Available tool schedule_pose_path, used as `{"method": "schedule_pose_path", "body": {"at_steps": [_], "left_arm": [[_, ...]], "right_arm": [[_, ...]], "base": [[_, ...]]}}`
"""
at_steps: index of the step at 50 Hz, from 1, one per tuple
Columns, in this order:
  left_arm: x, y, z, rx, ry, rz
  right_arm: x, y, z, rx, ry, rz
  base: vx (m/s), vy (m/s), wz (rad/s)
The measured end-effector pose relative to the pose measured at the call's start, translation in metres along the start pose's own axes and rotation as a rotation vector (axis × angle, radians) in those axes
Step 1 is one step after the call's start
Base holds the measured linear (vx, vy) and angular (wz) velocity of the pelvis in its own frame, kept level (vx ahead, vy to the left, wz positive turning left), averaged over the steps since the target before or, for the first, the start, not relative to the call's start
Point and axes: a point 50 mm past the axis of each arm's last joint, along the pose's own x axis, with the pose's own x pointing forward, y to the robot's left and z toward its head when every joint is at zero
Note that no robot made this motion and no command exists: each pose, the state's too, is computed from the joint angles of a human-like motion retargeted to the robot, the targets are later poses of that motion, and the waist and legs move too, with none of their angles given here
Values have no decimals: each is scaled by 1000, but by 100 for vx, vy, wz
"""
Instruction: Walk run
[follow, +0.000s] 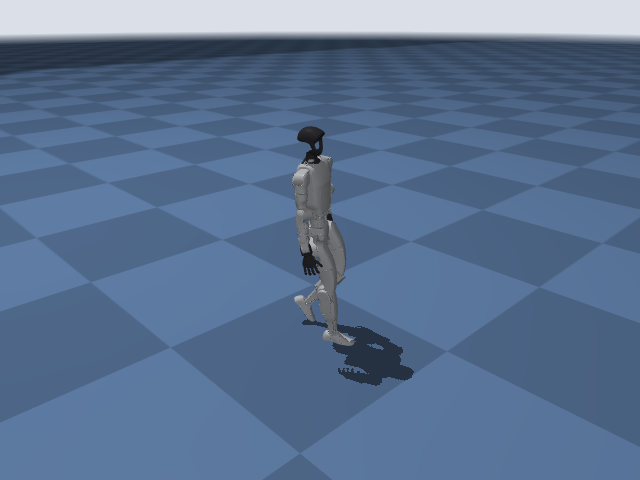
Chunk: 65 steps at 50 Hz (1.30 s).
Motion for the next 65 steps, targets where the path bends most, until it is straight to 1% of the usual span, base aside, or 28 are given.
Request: {"method": "schedule_pose_path", "body": {"at_steps": [4, 8, 10, 13, 16, 19, 23, 27, 30, 33, 36, 39, 42, 47, 51, 55, 58, 60, 65], "left_arm": [[-14, -21, -48, -46, 154, -73], [-31, -41, -86, -79, 282, -238], [-40, -49, -101, -99, 332, -317], [-48, -51, -116, -124, 384, -370], [-51, -42, -124, -149, 409, -338], [-49, -28, -124, -199, 407, -271], [-45, -15, -123, -314, 390, -164], [-40, -3, -114, -355, 355, -79], [-32, 8, -99, -302, 352, -92], [-19, 25, -68, -190, 302, -147], [-4, 46, -16, -49, 192, -142], [5, 72, 40, 81, 24, -47], [3, 101, 94, 159, -158, 69], [-17, 146, 158, 175, -390, 225], [-29, 161, 183, 104, -490, 285], [-29, 154, 190, 46, -533, 260], [-20, 136, 176, 67, -518, 193], [-12, 120, 156, 102, -472, 135], [6, 63, 70, 174, -225, -14]], "right_arm": [[1, -28, 58, -92, -213, -100], [-6, -47, 108, -150, -400, -168], [-11, -53, 123, -154, -460, -196], [-14, -57, 129, -117, -503, -227], [-11, -53, 117, -43, -488, -230], [-4, -37, 91, 29, -398, -181], [3, 1, 33, 49, -152, -17], [-6, 47, -26, -14, 119, 152], [-16, 65, -54, -61, 220, 250], [-22, 76, -68, -91, 261, 322], [-24, 77, -75, -53, 264, 290], [-24, 74, -78, 38, 245, 216], [-24, 73, -79, 143, 238, 170], [-26, 83, -78, 323, 253, 191], [-28, 90, -79, 421, 261, 212], [-31, 93, -85, 422, 273, 229], [-33, 94, -91, 384, 304, 228], [-35, 94, -95, 353, 320, 224], [-34, 87, -97, 340, 339, 197]], "base": [[50, -36, -206], [55, -28, -172], [63, -23, -141], [60, -20, -84], [72, -21, -52], [71, -22, -66], [82, -21, -150], [81, -22, -134], [79, -34, -83], [58, -24, -110], [52, -4, -69], [45, -10, -7], [45, -13, -76], [50, -21, -83], [50, -18, -19], [63, -31, 15], [73, -42, 22], [81, -56, -11], [82, -62, -68]]}}
